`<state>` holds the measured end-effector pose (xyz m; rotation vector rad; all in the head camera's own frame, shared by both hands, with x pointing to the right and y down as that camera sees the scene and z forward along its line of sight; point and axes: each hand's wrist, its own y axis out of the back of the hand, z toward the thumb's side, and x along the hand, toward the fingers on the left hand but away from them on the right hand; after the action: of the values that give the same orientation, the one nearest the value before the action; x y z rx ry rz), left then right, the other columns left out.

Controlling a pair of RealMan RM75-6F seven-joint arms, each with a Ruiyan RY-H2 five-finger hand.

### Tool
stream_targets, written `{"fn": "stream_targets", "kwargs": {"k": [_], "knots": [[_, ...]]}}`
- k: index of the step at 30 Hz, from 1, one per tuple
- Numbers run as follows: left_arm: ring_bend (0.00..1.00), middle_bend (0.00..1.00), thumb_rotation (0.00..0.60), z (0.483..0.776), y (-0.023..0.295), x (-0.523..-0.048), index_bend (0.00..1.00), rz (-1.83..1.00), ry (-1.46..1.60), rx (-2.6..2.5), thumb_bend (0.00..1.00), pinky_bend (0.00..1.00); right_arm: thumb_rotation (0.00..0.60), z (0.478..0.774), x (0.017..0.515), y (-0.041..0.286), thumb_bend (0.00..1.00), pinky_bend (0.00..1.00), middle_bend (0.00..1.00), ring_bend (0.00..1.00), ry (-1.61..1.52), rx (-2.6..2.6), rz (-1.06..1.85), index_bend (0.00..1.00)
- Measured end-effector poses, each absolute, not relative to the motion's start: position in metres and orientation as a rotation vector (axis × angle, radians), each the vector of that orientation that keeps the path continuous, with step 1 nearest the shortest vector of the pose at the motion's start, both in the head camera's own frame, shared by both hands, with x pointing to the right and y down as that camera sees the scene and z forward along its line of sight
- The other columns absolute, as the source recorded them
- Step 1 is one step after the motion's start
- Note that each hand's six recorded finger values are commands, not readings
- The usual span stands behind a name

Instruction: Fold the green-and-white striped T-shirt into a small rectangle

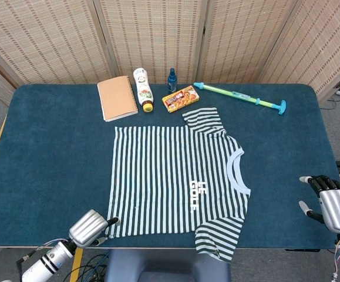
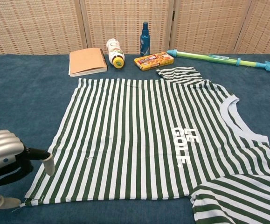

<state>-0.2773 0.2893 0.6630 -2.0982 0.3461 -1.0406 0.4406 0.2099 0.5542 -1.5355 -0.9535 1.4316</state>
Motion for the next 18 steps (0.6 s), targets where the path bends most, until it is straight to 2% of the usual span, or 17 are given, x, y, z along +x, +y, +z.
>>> {"fn": "stream_targets", "kwargs": {"k": [18], "knots": [[0.85,0.88,0.6,0.679,0.291,-0.265,0.41,-1.069,0.331,-2.084,0.17,0.97,0.6,0.554,0.448,0.213,0.24,0.35,0.36,0.31,-0.965,-1.525,1.45,0.29]]}}
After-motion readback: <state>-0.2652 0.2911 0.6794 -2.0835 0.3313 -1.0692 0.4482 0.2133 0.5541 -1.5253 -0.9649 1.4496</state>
